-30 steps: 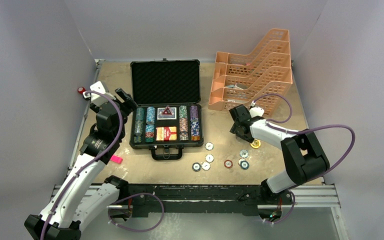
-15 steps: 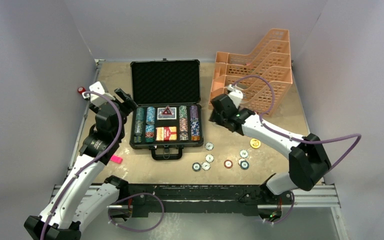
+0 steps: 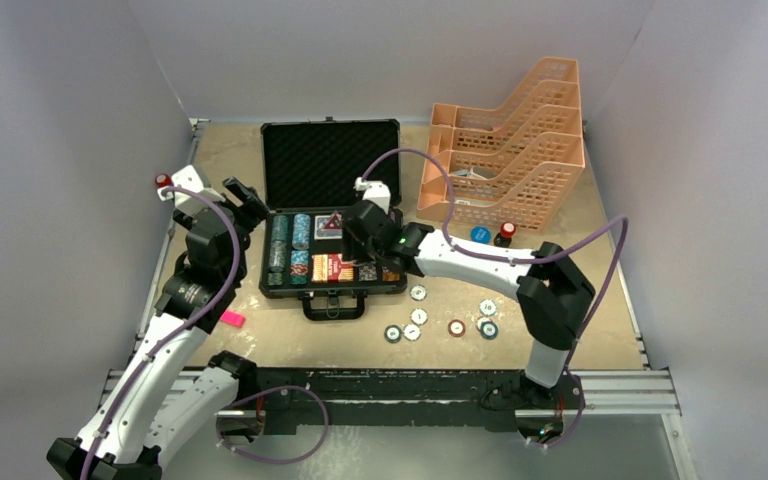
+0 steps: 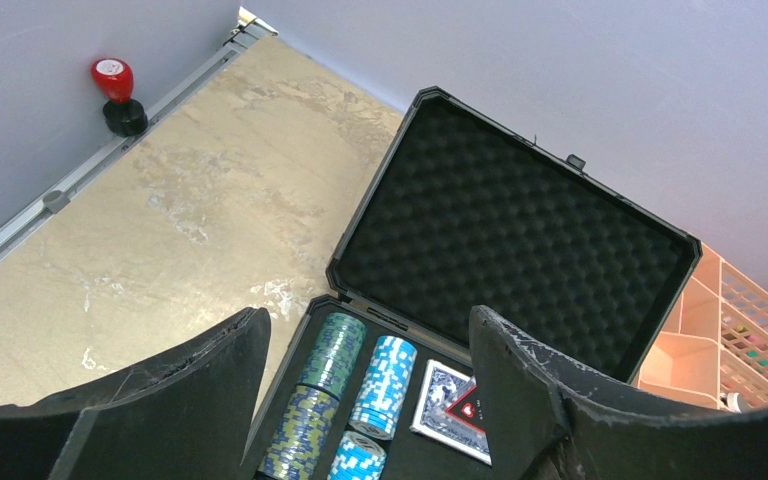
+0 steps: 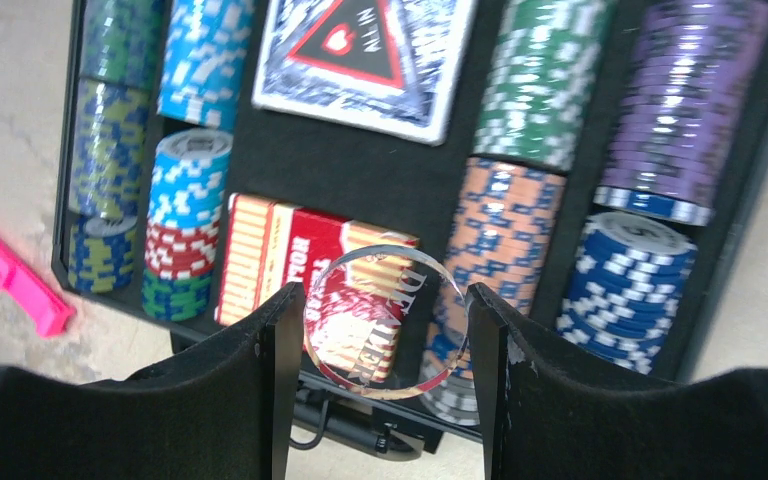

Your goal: Pack up texas hold em set

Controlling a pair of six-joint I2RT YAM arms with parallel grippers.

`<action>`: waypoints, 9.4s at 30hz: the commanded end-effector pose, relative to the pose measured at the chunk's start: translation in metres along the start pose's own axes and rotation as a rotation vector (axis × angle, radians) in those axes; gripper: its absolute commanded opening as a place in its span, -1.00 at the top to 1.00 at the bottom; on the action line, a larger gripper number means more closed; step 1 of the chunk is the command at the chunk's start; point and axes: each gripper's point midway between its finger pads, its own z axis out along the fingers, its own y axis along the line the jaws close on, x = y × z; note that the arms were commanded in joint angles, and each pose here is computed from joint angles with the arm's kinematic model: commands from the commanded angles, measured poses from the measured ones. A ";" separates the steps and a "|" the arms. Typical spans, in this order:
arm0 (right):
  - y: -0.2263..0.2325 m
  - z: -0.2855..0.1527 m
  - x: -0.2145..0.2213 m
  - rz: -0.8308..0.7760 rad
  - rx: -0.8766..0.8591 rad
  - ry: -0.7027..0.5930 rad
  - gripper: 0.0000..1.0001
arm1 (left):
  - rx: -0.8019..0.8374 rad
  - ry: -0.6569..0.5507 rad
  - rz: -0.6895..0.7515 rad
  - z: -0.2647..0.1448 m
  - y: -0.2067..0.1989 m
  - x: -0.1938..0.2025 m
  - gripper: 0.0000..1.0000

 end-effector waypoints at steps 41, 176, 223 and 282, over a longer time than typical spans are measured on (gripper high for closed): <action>-0.100 -0.099 0.078 0.172 0.207 0.151 -0.43 | 0.131 0.025 -0.030 -0.002 -0.022 0.003 -0.44; 0.047 0.063 -0.069 -0.200 -0.091 -0.123 -0.08 | 0.027 -0.016 -0.025 0.004 0.001 -0.007 -0.42; -0.256 -0.091 -0.009 0.512 0.681 -0.163 -0.73 | 0.165 0.083 -0.035 0.009 -0.031 0.009 -0.44; -0.245 -0.037 0.057 0.577 0.593 0.205 0.05 | 0.104 0.100 -0.032 0.023 -0.019 0.018 -0.43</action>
